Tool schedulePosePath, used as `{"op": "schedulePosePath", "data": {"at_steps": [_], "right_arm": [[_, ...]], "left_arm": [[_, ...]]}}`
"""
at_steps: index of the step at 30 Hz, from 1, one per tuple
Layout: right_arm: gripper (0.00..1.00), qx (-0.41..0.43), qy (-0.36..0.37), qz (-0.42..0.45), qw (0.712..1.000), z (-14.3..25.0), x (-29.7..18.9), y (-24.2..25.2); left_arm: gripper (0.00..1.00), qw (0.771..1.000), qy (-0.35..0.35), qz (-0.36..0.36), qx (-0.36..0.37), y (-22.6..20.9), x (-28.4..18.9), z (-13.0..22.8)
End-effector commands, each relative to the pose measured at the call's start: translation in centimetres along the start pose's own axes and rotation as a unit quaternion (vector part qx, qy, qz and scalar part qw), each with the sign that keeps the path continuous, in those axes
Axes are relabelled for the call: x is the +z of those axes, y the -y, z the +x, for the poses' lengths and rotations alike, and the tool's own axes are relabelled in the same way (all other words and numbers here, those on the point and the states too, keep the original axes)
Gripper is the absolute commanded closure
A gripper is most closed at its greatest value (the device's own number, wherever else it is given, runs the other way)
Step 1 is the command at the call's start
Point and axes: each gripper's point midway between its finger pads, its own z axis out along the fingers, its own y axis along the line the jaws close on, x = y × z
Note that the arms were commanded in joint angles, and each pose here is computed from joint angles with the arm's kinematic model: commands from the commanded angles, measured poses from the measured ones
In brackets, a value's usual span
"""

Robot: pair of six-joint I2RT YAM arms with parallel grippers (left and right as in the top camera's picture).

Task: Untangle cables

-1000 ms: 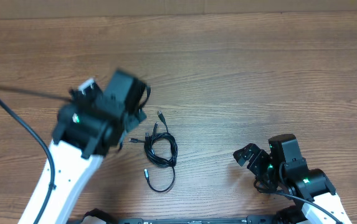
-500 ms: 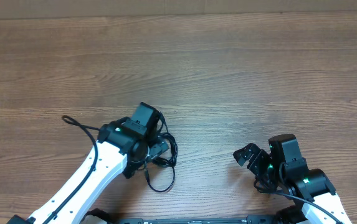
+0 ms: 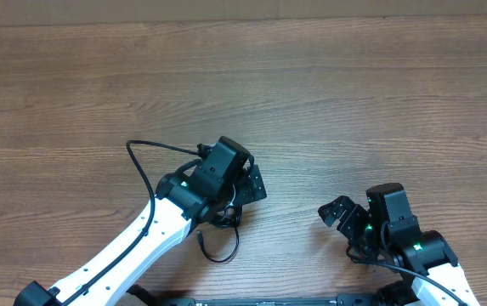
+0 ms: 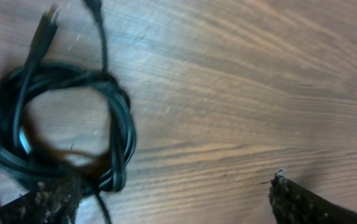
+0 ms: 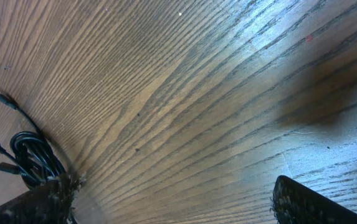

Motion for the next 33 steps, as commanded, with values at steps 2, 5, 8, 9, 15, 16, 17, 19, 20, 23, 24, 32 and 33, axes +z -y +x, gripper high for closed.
{"op": "schedulePosePath", "data": {"at_steps": [2,5,8,9,15,16,17,19,20,23,24,32,33], "right_arm": [[0.00,0.000,0.010,-0.006,1.000,-0.4,-0.3,-0.3],[0.00,0.000,0.010,-0.006,1.000,-0.4,-0.3,-0.3],[0.00,0.000,0.010,-0.006,1.000,-0.4,-0.3,-0.3],[0.00,0.000,0.010,-0.006,1.000,-0.4,-0.3,-0.3],[0.00,0.000,0.010,-0.006,1.000,-0.4,-0.3,-0.3],[0.00,0.000,0.010,-0.006,1.000,-0.4,-0.3,-0.3],[0.00,0.000,0.010,-0.006,1.000,-0.4,-0.3,-0.3],[0.00,0.000,0.010,-0.006,1.000,-0.4,-0.3,-0.3],[0.00,0.000,0.010,-0.006,1.000,-0.4,-0.3,-0.3],[0.00,0.000,0.010,-0.006,1.000,-0.4,-0.3,-0.3],[0.00,0.000,0.010,-0.006,1.000,-0.4,-0.3,-0.3],[0.00,0.000,0.010,-0.006,1.000,-0.4,-0.3,-0.3],[0.00,0.000,0.010,-0.006,1.000,-0.4,-0.3,-0.3]], "left_arm": [[0.08,1.000,0.000,0.002,0.021,0.4,0.6,-0.3],[0.10,0.999,-0.013,0.005,0.036,1.0,1.1,-0.2],[0.10,0.999,-0.026,-0.018,0.039,0.9,1.5,-0.4],[0.11,0.998,-0.030,-0.031,0.039,0.7,1.7,-0.5],[0.19,0.993,-0.049,-0.103,0.030,-1.3,3.7,-0.4],[0.20,0.991,-0.056,-0.116,0.024,-1.9,4.2,-0.2],[0.22,0.990,-0.061,-0.125,0.021,-2.2,4.7,0.0],[0.25,0.988,-0.070,-0.137,0.020,-2.8,5.6,0.3],[0.27,0.987,-0.071,-0.142,0.020,-3.0,6.0,0.3],[0.38,0.984,-0.067,-0.164,0.014,-3.9,6.8,0.1],[0.41,0.983,-0.059,-0.172,0.010,-4.2,6.9,-0.1],[0.42,0.988,0.001,-0.154,0.003,-3.0,7.5,-2.5],[0.43,0.988,0.004,-0.152,0.003,-2.9,7.6,-2.7]]}}
